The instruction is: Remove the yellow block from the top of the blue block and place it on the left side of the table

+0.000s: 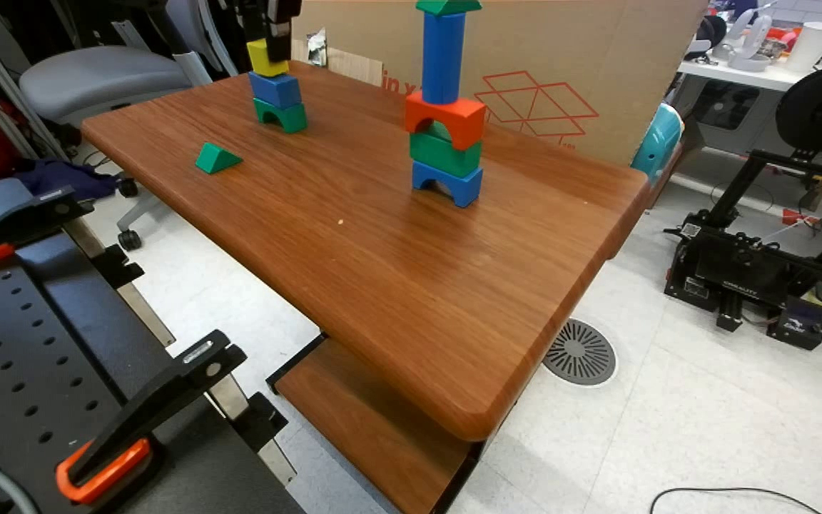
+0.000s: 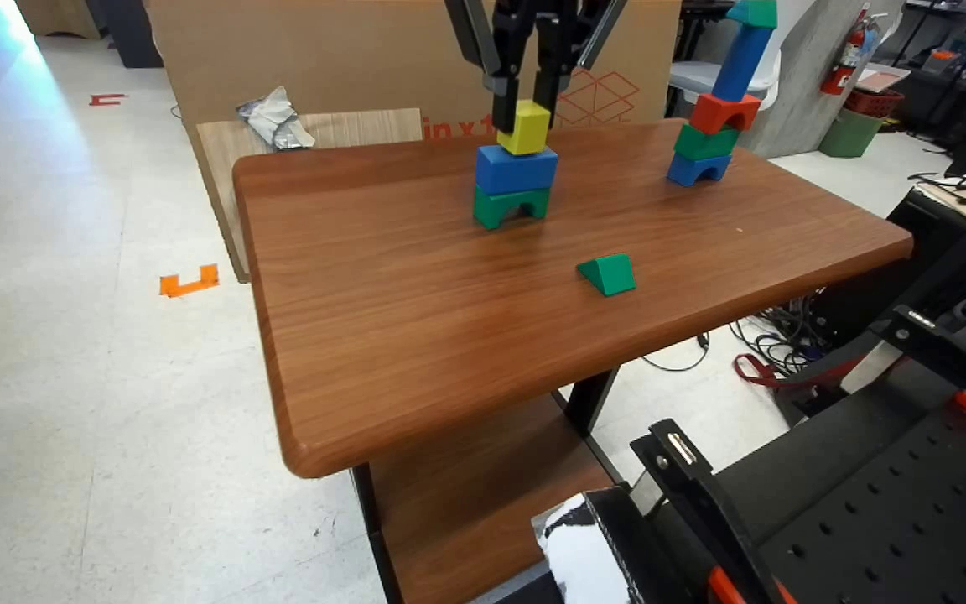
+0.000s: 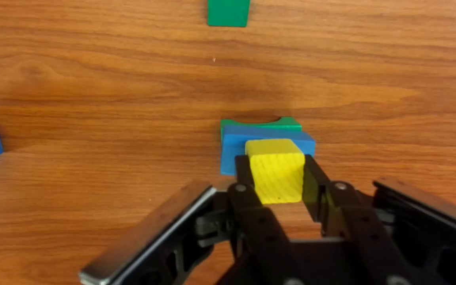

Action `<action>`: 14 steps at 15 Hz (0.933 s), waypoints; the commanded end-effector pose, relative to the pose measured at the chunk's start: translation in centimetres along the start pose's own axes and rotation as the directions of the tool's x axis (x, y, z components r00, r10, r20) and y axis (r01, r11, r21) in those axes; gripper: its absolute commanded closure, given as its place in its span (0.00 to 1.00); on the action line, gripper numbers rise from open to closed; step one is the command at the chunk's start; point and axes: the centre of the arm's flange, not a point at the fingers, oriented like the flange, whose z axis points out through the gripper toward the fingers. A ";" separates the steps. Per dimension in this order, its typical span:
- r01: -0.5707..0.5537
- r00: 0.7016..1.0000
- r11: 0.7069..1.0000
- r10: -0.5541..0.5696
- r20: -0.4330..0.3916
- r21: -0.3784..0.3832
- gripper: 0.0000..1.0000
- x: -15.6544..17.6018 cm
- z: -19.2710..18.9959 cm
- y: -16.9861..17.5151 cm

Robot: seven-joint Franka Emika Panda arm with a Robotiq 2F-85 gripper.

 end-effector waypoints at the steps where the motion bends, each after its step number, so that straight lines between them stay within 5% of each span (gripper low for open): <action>1: 0.003 1.000 1.000 -0.004 -0.014 -0.019 0.92 -0.7 -1.9 -1.8; 14: 0.037 0.995 0.993 -0.026 0.098 -0.109 0.92 -4.1 4.3 -9.9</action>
